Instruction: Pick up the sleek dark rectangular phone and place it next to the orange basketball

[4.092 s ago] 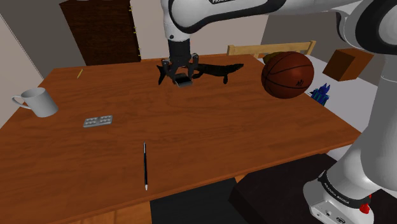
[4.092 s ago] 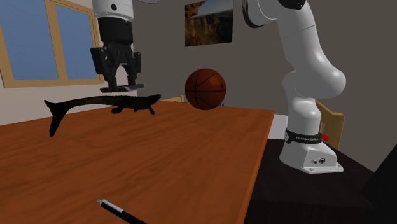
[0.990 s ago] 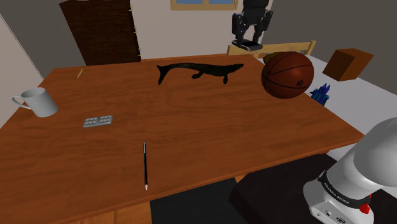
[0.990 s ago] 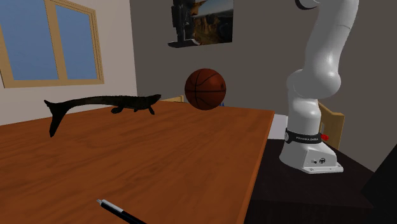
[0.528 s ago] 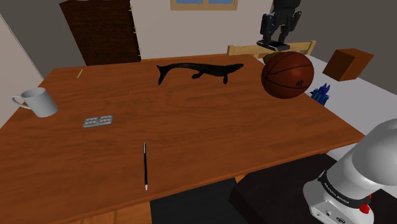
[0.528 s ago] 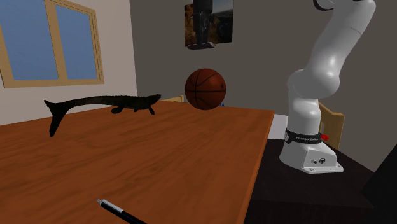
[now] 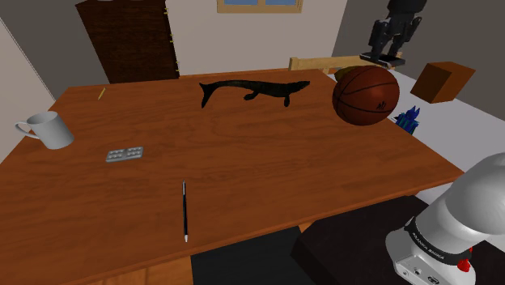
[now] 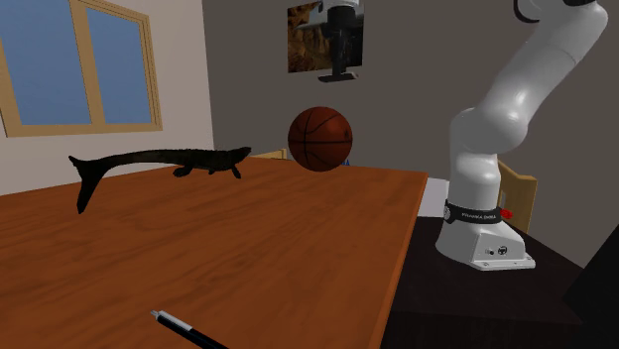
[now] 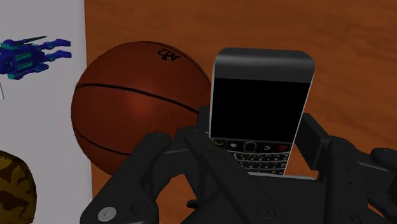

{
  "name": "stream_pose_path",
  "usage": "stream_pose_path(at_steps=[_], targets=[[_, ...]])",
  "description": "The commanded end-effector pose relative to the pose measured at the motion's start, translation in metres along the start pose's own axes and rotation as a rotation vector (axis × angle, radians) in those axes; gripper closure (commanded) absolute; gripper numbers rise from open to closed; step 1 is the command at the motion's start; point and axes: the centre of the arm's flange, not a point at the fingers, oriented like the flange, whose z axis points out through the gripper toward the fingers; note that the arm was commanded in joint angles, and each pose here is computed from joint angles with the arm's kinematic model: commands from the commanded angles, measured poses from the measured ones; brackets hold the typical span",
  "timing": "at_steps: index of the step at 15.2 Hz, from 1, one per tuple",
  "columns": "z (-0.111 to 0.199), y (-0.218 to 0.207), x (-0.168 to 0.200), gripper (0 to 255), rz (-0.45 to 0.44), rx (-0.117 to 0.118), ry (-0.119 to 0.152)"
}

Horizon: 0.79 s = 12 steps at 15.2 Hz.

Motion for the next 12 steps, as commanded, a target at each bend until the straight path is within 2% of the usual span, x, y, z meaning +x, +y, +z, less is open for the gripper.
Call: stream_pose_path(at_steps=[1,12], targets=[[0.002,0.027,-0.011,255,-0.002,0.0,0.0],[0.008,0.161,-0.068,255,-0.002,0.0,0.0]])
